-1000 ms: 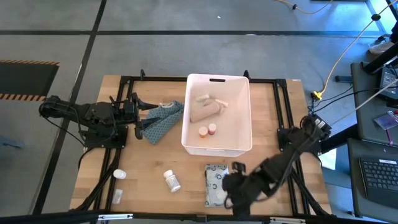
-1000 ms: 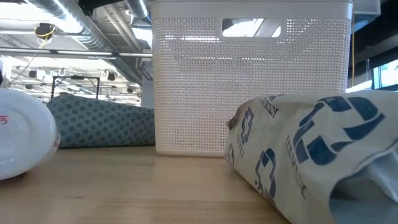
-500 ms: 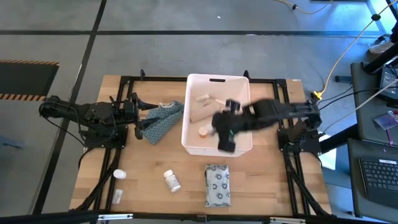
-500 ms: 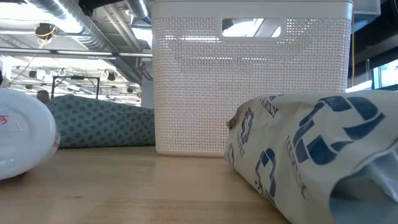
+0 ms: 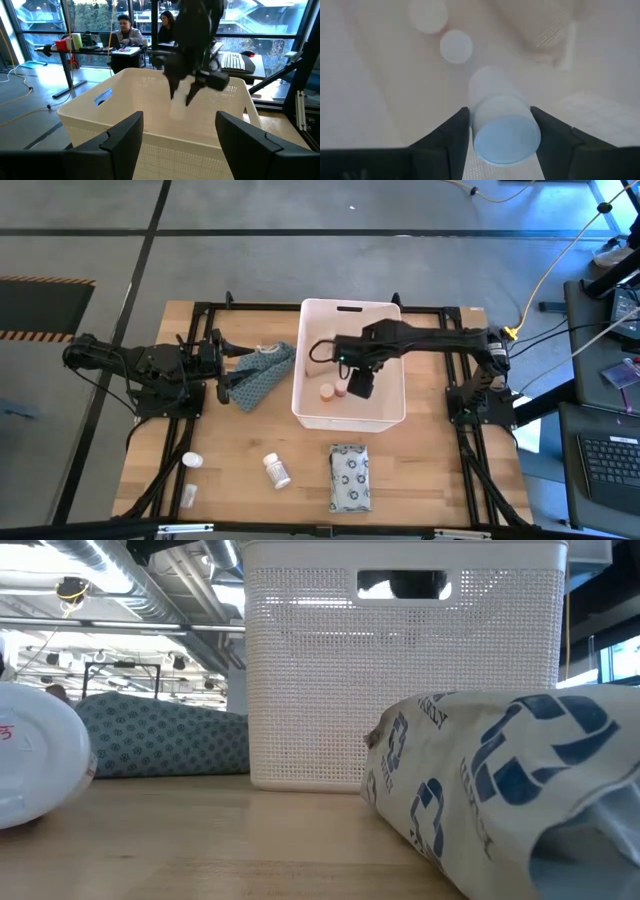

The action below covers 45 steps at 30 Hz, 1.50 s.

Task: Pick & place medical supplies in basket/bin
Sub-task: Put the bottom white medicine bottle into the white bin

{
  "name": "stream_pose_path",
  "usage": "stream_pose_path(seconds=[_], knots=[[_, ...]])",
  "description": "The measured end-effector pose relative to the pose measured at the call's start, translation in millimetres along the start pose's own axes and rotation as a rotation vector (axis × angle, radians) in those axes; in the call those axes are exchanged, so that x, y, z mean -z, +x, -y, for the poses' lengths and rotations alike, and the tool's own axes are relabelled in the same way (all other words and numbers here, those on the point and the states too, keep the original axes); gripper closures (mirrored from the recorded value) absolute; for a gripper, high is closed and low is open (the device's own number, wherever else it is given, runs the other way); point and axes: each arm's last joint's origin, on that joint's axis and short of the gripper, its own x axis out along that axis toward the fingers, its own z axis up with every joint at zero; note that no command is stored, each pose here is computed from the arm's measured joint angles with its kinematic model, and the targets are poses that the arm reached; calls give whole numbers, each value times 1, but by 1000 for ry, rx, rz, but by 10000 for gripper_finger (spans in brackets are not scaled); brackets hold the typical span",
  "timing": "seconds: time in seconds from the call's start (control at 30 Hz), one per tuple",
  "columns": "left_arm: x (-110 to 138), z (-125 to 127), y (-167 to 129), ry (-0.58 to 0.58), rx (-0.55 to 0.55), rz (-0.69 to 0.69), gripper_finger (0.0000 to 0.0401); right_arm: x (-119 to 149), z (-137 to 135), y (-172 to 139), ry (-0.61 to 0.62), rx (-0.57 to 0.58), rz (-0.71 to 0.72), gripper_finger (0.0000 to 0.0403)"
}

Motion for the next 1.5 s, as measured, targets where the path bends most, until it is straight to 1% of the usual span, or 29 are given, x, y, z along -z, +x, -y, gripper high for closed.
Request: stream_pose_path(seconds=[0.13, 0.23, 0.5, 0.87, 1.37, 1.43, 1.5], knots=[[0, 0, 0, 0, 0, 0, 159, 0, -5, 30, 4, -72, -3, 219], [0, 0, 0, 0, 0, 0, 159, 2, -8, 49, 4, -101, 3, 219], [0, 0, 0, 0, 0, 0, 159, 13, -10, 78, 3, -91, -40, 219], [0, 0, 0, 0, 0, 0, 159, 22, -10, 98, 1, -84, -69, 219], [0, 0, 0, 0, 0, 0, 159, 24, -10, 100, 2, -81, -78, 219], [0, 0, 0, 0, 0, 0, 159, 25, -10, 99, 24, -79, -87, 219], [0, 0, 0, 0, 0, 0, 159, 28, -10, 99, 57, -102, -126, 219]])
